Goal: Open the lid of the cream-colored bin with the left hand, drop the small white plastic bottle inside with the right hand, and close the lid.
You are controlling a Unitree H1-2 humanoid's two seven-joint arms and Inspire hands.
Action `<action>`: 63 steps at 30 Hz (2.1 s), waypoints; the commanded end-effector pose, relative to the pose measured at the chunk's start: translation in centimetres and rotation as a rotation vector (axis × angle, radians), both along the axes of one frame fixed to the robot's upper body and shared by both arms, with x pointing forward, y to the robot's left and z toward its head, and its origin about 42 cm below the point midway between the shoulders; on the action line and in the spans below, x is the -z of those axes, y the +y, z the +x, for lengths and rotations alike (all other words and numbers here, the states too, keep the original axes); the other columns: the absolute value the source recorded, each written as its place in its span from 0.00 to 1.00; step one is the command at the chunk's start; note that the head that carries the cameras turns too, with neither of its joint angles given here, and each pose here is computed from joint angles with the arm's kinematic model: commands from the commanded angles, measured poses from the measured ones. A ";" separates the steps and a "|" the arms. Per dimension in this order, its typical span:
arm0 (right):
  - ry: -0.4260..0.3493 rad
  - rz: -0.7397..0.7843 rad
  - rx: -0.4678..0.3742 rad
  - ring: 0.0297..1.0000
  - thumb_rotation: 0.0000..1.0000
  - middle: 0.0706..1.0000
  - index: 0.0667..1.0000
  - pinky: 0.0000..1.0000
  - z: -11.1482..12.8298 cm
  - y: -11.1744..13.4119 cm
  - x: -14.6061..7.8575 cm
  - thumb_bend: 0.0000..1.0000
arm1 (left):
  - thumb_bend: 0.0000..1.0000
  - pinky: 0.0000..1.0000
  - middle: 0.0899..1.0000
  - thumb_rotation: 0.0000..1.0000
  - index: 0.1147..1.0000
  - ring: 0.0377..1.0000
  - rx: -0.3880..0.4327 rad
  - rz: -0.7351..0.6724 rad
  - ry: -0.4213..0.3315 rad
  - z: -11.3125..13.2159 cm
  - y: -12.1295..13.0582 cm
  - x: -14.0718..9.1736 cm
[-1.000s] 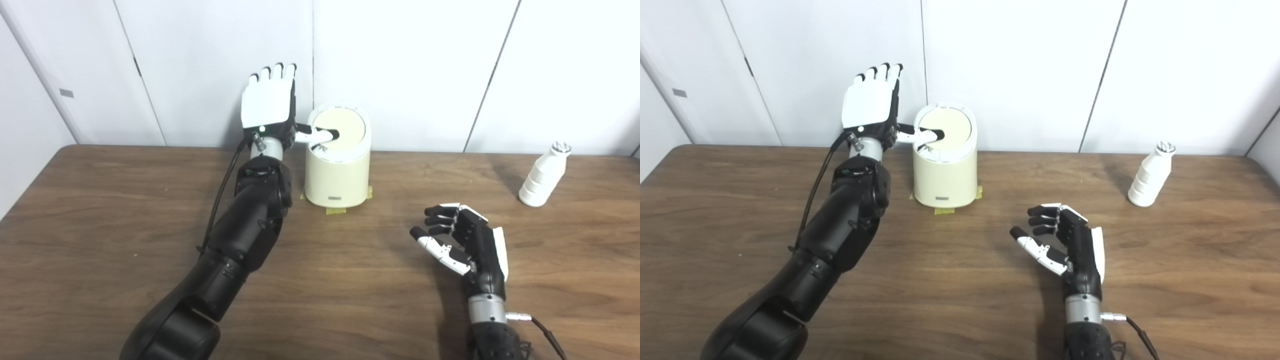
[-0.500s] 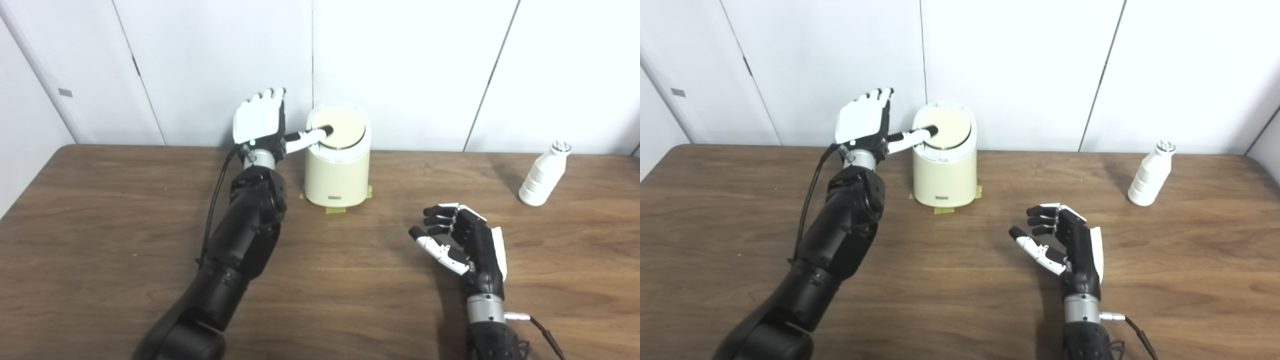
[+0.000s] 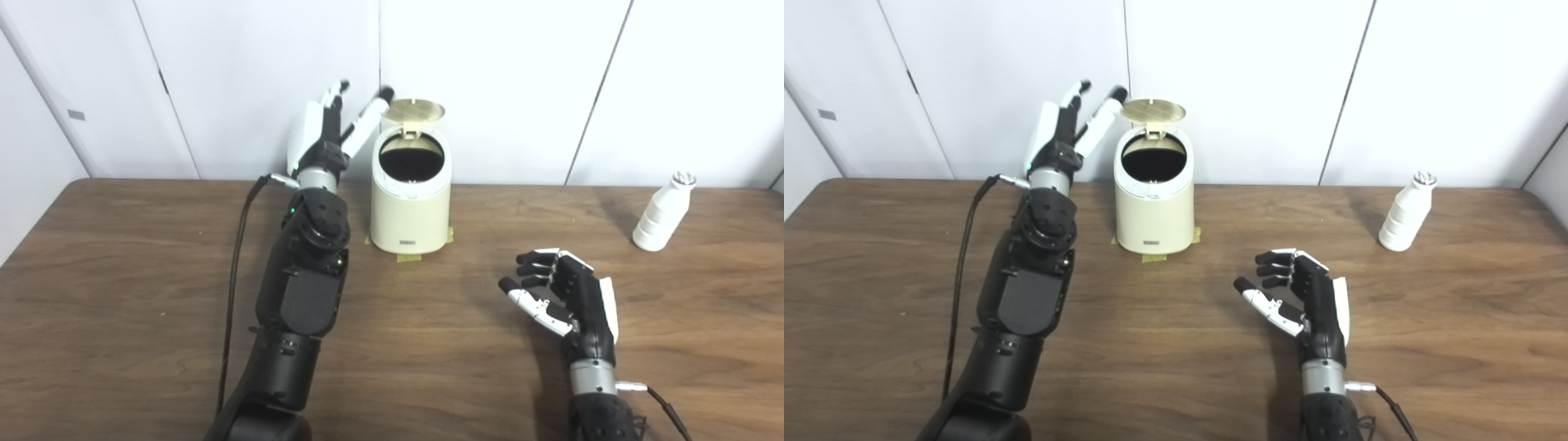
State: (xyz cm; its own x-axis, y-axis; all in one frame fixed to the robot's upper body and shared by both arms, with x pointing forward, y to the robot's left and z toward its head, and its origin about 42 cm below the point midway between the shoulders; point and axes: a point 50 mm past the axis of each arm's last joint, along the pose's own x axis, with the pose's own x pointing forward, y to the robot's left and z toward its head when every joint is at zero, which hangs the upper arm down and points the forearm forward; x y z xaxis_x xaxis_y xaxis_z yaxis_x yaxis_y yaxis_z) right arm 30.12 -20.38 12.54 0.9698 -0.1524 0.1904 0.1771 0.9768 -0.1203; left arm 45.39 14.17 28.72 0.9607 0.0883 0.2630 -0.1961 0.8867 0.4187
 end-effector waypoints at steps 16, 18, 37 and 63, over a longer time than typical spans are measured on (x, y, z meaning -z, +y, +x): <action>-0.083 -0.019 0.000 0.55 0.14 0.56 0.46 0.48 1.2 0.0 -1.6 0.48 | 0.12 0.70 0.76 0.70 0.75 0.77 0.143 -0.342 -0.275 -7.8 5.0 2.7; -0.084 -0.023 0.003 0.55 0.14 0.56 0.45 0.48 1.2 -0.2 -1.6 0.48 | 0.14 0.72 0.77 0.72 0.75 0.78 0.130 -0.360 -0.260 -8.8 5.9 3.6; -0.115 0.006 0.041 0.55 0.15 0.56 0.45 0.48 1.4 -2.0 -2.4 0.48 | 0.21 0.66 0.67 0.46 0.63 0.70 0.000 -0.373 -0.180 -16.6 9.9 12.2; -0.183 -0.057 0.439 0.42 0.14 0.43 0.44 0.41 0.6 -12.7 -5.9 0.50 | 0.22 0.63 0.66 0.42 0.63 0.68 -0.013 -0.408 -0.114 -18.0 9.9 15.3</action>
